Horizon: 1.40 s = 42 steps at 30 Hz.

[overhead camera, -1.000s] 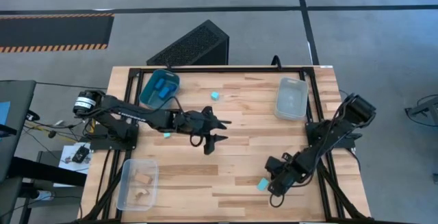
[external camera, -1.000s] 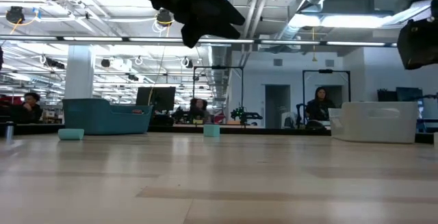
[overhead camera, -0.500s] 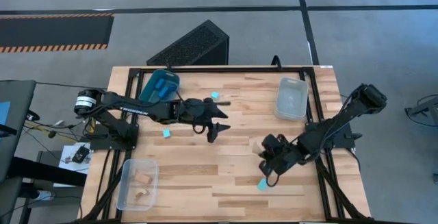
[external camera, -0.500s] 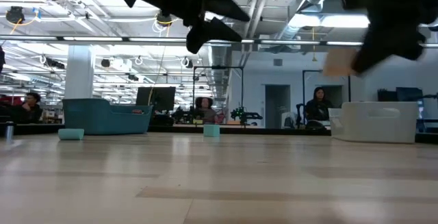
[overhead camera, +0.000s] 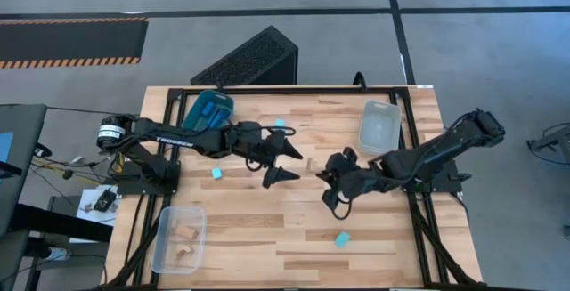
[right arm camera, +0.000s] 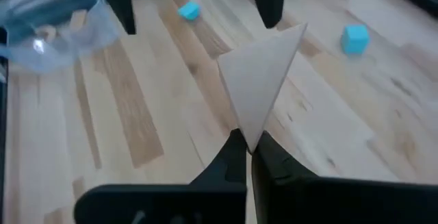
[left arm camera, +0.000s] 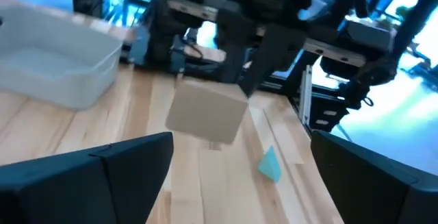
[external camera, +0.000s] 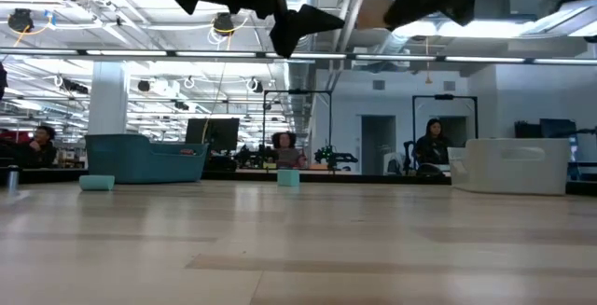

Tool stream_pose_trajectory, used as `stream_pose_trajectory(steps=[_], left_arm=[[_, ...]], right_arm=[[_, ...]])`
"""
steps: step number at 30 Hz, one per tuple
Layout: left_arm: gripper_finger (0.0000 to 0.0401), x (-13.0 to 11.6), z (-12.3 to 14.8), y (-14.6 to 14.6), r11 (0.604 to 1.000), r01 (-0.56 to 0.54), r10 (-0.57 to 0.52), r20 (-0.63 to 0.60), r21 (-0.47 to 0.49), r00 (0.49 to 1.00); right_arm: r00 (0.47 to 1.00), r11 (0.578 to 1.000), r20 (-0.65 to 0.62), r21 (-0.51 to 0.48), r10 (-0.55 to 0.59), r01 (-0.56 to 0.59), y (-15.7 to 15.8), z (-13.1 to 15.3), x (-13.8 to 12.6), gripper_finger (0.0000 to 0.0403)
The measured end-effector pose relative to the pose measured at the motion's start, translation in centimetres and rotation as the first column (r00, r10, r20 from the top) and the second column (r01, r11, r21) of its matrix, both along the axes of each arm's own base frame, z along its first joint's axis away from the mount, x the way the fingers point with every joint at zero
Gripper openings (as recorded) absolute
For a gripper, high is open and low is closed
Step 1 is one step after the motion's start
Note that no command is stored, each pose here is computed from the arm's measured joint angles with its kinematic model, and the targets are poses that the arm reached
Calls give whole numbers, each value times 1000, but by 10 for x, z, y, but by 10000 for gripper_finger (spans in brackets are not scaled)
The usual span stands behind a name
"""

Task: Sort & place blocks by color
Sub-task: Put the brown block into the transparent bin

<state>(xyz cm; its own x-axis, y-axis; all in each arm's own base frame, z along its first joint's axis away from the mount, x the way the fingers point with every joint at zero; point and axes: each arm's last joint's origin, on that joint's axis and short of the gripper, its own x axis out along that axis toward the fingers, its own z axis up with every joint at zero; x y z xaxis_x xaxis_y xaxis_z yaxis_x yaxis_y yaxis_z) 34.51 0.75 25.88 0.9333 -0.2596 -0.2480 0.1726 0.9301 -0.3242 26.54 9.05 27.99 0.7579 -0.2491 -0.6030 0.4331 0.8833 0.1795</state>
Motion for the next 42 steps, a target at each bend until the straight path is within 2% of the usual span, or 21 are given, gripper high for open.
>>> stream_pose_trajectory(steps=[10,14,18,25,32,42], left_arm=[[339,3,13,-2,994,10,-27,163,107,986],[338,3,15,0,985,-66,36,190,157,981],[338,4,16,2,981,-112,79,198,158,977],[333,4,17,0,987,-74,42,219,139,975],[293,4,18,2,988,-78,46,230,136,972],[201,4,19,1,990,-52,19,241,134,970]], right_arm=[[993,994,46,-21,105,-104,-2,18,10,13],[991,994,76,-3,113,-113,-4,21,13,13],[989,992,83,-29,126,-124,-6,22,15,13],[985,990,92,-22,143,-142,-13,23,18,13],[982,987,102,-23,159,-158,-19,25,21,13],[976,984,127,-14,180,-179,-28,27,26,13]])
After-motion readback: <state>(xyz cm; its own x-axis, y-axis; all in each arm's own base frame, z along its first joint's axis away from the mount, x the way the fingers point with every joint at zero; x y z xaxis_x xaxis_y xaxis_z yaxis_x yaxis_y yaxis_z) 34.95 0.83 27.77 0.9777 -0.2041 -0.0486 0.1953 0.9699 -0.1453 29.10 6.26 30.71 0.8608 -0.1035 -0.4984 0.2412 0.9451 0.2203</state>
